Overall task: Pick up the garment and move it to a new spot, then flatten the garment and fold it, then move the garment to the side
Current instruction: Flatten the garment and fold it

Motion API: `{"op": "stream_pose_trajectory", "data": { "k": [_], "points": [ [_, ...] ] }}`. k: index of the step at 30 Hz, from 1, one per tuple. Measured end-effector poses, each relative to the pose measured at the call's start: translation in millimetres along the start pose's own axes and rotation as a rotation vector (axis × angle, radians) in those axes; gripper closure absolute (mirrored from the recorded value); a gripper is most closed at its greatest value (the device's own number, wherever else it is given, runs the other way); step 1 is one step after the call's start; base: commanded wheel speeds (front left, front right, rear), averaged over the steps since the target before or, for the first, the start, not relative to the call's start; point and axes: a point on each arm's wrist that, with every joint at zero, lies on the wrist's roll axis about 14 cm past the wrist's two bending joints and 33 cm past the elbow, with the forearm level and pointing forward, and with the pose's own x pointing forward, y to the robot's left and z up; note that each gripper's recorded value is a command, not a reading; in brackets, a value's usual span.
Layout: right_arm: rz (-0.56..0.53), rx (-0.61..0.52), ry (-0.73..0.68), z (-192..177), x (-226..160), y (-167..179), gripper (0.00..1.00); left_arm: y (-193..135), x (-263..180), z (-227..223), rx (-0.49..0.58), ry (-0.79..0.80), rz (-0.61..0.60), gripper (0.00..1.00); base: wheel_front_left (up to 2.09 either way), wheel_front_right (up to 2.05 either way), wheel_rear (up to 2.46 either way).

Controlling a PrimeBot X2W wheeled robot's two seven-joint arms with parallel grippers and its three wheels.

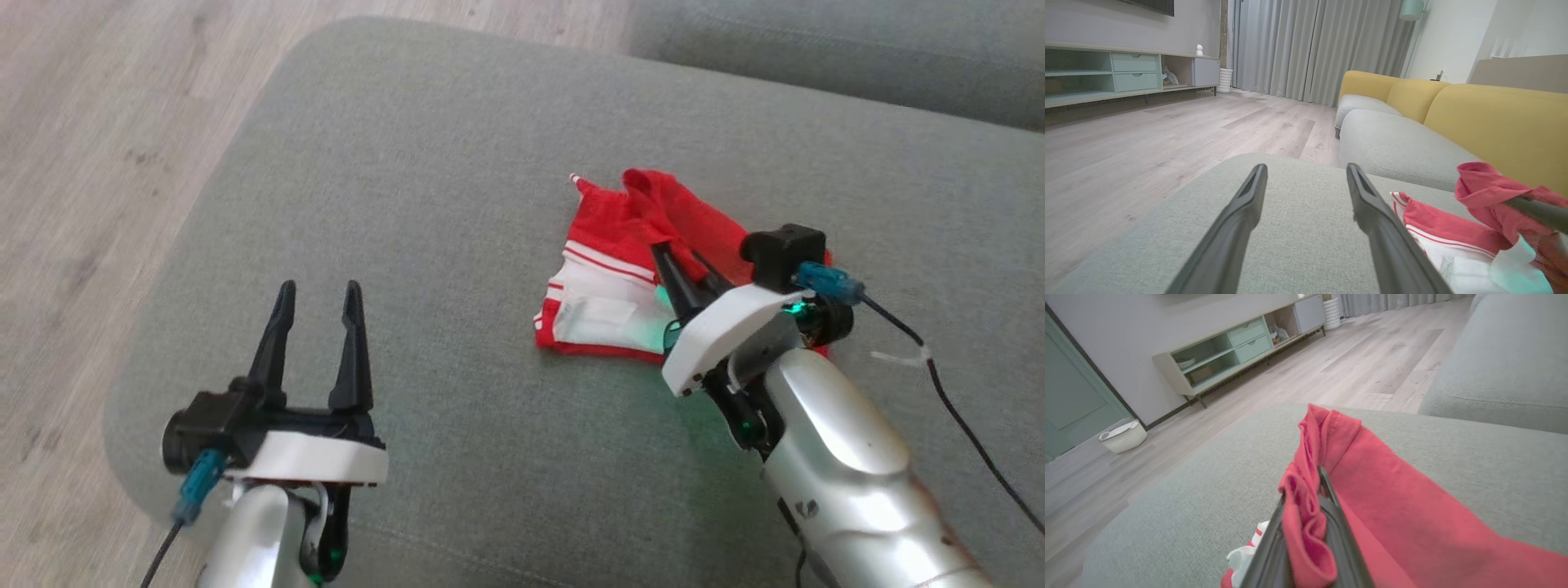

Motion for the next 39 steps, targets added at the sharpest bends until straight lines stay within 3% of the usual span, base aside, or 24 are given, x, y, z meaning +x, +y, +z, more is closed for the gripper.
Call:
{"op": "stream_pose_trajectory", "data": {
  "k": [8,17,18,19,20,26,31,35,39],
  "points": [
    [0.046,0.002,0.101,-38.0,16.6,8.0,1.0,6.9,2.9,-4.3,0.006,0.018,0.029,0.0,0.0,0.0,0.0],
    [0.068,0.005,0.137,-53.2,21.1,14.5,1.0,12.1,-0.5,-3.5,-0.001,0.018,0.052,0.0,0.0,0.0,0.0],
    [0.073,0.007,0.142,-54.2,21.3,16.2,0.93,12.0,-0.8,-3.3,0.0,0.018,0.053,0.0,0.0,0.0,0.0],
    [0.083,0.008,0.144,-54.4,21.5,19.6,0.24,11.6,-1.1,-3.3,-0.001,0.018,0.052,0.0,0.0,0.0,0.0],
    [0.097,0.013,0.146,-55.0,21.3,24.1,0.0,11.2,-1.4,-3.2,0.0,0.018,0.05,0.0,0.0,0.0,0.0],
    [0.207,0.001,0.135,-49.3,15.9,61.4,0.0,8.1,-1.4,-1.4,-0.005,0.011,0.041,0.0,0.0,0.0,0.0],
    [0.236,0.037,0.081,-30.2,8.9,74.8,0.0,3.0,0.8,3.5,-0.005,-0.006,0.023,0.0,0.0,0.0,0.0],
    [0.198,0.019,-0.011,-7.6,4.1,63.2,0.0,-6.4,4.9,7.8,0.0,-0.021,-0.012,0.0,0.0,0.0,0.0],
    [0.082,-0.066,-0.133,30.1,0.5,22.9,0.0,-15.3,9.0,7.8,0.001,-0.025,-0.04,0.0,0.0,0.0,0.0]
  ]
}}
